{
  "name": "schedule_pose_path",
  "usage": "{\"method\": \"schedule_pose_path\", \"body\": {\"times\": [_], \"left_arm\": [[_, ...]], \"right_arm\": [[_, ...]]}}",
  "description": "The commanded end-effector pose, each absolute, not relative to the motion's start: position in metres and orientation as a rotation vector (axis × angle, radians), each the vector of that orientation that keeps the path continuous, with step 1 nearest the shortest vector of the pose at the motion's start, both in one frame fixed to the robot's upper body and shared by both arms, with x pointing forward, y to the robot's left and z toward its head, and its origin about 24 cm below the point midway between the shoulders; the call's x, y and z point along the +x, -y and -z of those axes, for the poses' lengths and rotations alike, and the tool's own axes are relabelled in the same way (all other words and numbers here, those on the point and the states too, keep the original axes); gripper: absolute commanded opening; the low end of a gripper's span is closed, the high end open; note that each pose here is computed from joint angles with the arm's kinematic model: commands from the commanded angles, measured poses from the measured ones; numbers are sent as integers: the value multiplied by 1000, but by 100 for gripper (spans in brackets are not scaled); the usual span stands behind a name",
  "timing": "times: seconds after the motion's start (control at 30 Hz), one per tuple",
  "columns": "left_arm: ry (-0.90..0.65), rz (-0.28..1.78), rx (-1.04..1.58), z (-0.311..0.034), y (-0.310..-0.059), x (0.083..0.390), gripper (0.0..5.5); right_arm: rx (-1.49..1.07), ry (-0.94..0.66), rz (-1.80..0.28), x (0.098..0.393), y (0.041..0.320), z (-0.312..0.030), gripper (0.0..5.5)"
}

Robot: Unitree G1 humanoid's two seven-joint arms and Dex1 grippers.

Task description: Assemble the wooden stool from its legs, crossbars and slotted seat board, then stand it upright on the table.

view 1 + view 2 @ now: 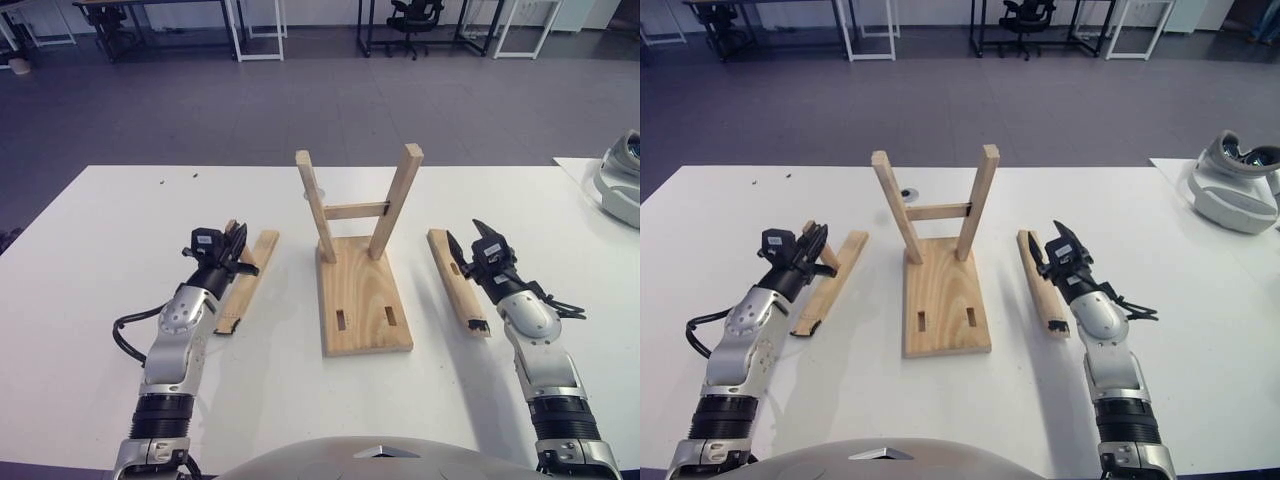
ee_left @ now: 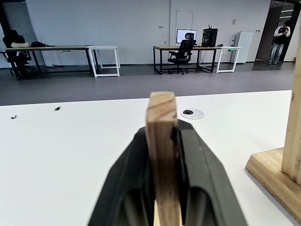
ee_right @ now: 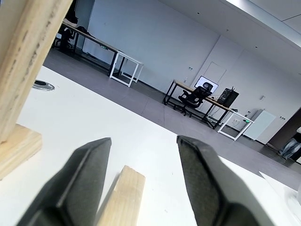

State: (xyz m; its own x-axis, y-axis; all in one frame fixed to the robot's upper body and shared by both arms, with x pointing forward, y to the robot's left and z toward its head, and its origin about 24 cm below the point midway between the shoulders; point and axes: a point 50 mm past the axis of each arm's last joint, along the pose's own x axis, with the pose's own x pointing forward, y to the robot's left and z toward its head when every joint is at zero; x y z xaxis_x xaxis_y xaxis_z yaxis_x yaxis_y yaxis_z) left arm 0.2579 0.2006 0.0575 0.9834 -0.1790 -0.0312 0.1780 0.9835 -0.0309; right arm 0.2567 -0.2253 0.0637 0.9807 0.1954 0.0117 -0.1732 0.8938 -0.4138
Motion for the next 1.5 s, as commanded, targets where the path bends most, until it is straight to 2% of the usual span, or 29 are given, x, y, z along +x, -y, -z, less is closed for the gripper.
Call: {"method": "schedule_pose_path", "body": {"times": [0.03,0.13,0.17,0.27,0.47,0.6,0.8,0.9,1.1,1.27,1.33,1.4,1.47,1.5], "left_arm": [[-538,103,-38,33,-216,212,40],[-340,121,-25,-7,-218,237,40],[-282,131,-5,-21,-219,243,76],[-195,168,77,-50,-220,254,129],[-308,221,133,-58,-228,245,243],[-428,208,152,-58,-237,232,288],[-548,209,124,-39,-227,221,384],[-616,161,146,-25,-236,210,384],[-644,197,121,-18,-234,207,278],[-593,232,126,-24,-240,213,212],[-484,204,119,-39,-247,223,203],[-266,197,130,-76,-256,238,203],[-6,240,128,-124,-261,250,203],[92,259,134,-144,-263,252,203]], "right_arm": [[-465,76,-194,265,224,-70,260],[-469,81,-192,266,224,-71,260],[-469,83,-191,267,224,-71,260],[-467,86,-187,267,223,-71,260],[-459,77,-179,263,222,-66,260],[-459,65,-169,259,223,-63,260],[-449,47,-169,256,219,-57,260],[-445,38,-168,254,220,-55,260],[-444,34,-162,254,218,-54,260],[-434,56,-158,258,220,-64,260],[-329,77,-154,265,224,-79,260],[-92,141,-196,275,225,-111,260],[138,250,-403,281,205,-160,260],[217,299,-518,281,192,-182,281]]}}
